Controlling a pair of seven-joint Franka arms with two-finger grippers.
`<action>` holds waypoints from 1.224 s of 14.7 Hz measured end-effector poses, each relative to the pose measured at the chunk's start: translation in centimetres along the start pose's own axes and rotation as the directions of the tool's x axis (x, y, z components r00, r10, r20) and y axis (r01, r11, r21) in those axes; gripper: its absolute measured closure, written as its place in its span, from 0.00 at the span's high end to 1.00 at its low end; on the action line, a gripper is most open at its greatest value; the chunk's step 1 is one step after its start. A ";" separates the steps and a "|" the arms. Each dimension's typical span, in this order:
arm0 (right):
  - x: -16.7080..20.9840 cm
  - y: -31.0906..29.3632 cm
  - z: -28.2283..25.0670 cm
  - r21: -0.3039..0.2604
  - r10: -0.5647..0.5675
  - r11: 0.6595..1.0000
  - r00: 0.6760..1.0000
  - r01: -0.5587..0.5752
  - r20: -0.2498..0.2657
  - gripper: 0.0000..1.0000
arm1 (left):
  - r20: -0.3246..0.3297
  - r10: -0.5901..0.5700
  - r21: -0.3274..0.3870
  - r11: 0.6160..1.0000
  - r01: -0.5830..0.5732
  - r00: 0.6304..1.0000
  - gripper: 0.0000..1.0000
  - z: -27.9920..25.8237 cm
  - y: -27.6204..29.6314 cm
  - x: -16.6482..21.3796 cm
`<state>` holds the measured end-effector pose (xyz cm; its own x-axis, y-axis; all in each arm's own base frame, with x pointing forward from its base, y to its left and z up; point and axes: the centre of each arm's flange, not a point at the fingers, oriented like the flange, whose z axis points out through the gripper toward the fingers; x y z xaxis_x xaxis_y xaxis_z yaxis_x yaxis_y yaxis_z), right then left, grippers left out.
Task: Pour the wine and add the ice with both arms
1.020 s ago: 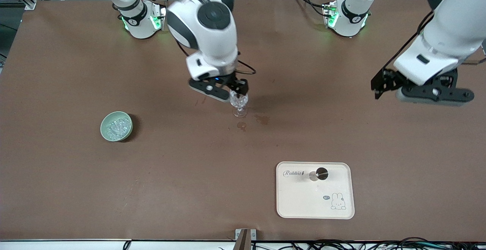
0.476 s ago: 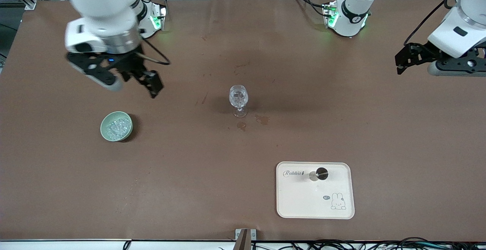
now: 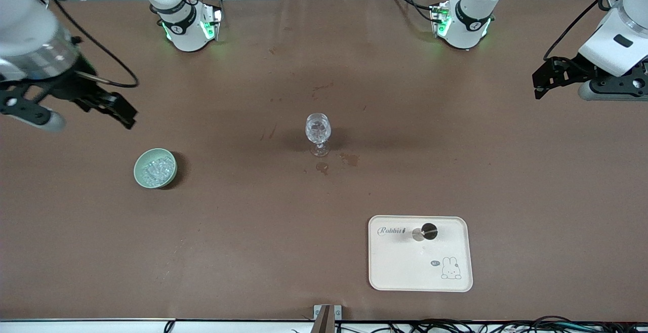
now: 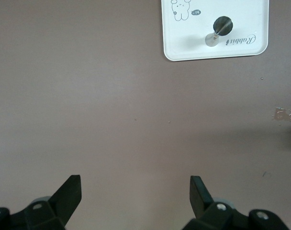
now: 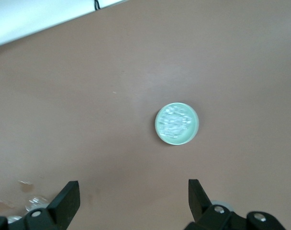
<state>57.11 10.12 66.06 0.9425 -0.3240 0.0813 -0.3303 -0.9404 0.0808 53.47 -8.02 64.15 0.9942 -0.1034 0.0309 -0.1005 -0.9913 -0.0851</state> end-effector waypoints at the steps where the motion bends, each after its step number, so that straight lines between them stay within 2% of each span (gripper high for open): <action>1: 0.5 1.9 -0.3 -0.001 -0.028 1.000 1.000 0.028 0.005 1.00 | 0.000 0.000 0.000 1.000 0.000 1.000 1.00 0.0 0.0 0.0; 6: 2.6 12.1 -1.0 0.034 -0.153 0.988 0.987 0.151 0.046 1.00 | 0.016 0.007 -0.005 1.000 -0.007 1.000 1.00 0.2 0.2 -0.1; 8: 2.9 15.0 -1.2 0.036 -0.168 0.985 0.985 0.167 0.046 1.00 | 0.031 0.018 -0.047 0.999 -0.017 0.999 1.00 0.3 0.6 -0.3; 10: 3.0 16.1 -1.1 0.038 -0.163 0.986 0.985 0.162 0.047 1.00 | 0.039 0.022 -0.072 0.997 -0.019 0.999 1.00 0.6 0.9 -0.3; 18: 3.0 15.7 -1.1 0.050 -0.170 0.985 0.984 0.167 0.046 1.00 | 0.029 0.018 -0.074 0.997 -0.016 0.999 1.00 0.6 0.8 -0.2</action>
<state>54.69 -5.46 68.63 0.9862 -0.1642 0.0208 -0.1650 -0.9854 0.0431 53.20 -8.75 63.50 0.9929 -0.1189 0.0003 -0.1189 -0.9928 -0.0115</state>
